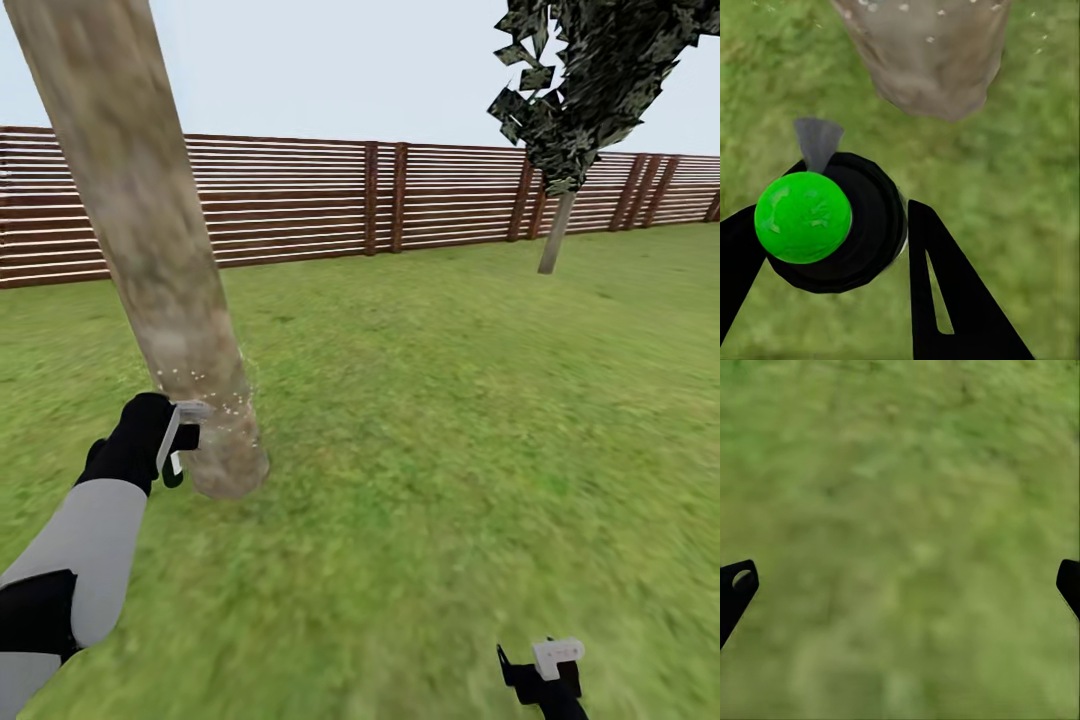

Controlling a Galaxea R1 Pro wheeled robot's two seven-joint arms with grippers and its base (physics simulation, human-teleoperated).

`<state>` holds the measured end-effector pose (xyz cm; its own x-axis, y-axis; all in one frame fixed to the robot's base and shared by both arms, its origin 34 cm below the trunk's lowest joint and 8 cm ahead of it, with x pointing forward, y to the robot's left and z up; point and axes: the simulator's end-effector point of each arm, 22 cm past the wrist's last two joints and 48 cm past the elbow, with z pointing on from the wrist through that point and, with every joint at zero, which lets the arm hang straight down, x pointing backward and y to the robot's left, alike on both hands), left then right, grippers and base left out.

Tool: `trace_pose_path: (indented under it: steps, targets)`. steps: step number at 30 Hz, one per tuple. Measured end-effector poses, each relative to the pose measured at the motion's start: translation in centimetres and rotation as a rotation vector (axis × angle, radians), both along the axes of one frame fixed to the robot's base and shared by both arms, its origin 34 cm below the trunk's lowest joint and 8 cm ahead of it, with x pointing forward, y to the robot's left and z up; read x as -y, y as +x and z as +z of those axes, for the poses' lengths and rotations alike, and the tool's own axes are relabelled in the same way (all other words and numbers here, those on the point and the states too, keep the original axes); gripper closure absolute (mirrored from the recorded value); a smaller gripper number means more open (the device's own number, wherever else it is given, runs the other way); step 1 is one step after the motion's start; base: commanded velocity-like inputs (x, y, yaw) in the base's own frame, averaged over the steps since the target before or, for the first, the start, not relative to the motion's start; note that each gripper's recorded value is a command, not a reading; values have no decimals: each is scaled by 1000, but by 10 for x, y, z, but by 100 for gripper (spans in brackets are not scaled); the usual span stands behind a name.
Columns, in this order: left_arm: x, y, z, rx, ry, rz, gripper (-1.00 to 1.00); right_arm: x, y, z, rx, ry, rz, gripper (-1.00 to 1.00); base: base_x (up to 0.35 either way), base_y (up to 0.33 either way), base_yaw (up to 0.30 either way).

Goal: In the garden, pick up the pesticide atomizer on the floor and spray pesticide onto both trees until each tree trunk is fully covered.

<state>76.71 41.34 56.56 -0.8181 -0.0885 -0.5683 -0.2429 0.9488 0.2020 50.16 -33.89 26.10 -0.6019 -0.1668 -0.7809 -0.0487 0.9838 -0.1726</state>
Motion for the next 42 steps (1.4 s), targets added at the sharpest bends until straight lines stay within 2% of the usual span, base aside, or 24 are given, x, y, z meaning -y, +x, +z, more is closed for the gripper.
trace_pose_path:
  steps: [9,16,20,25,29,32,35,42]
  targets:
    - [1,-2,-5,-5,0,-2,100,0,0,0,-1,0,0,-100,54,-8,279]
    - [6,-1,-5,-6,6,-10,100,1,0,0,0,-1,0,-100,146,-213,274]
    - [0,-2,-4,-9,32,8,100,1,0,0,0,-1,0,-100,119,-254,221]
    - [3,-5,-9,-20,22,9,100,1,0,0,0,-2,0,-100,94,-263,17]
    - [12,-5,-14,-26,1,-4,100,1,0,0,0,-2,0,-100,49,-269,0]
    - [27,-1,-16,-20,-33,-41,100,1,0,0,0,-2,0,-100,4,-271,0]
    - [35,2,-15,-23,-21,-77,100,1,0,0,0,-2,0,-100,0,-274,0]
    - [35,2,-14,-24,-15,-84,100,1,0,0,-1,-2,0,-100,0,-275,0]
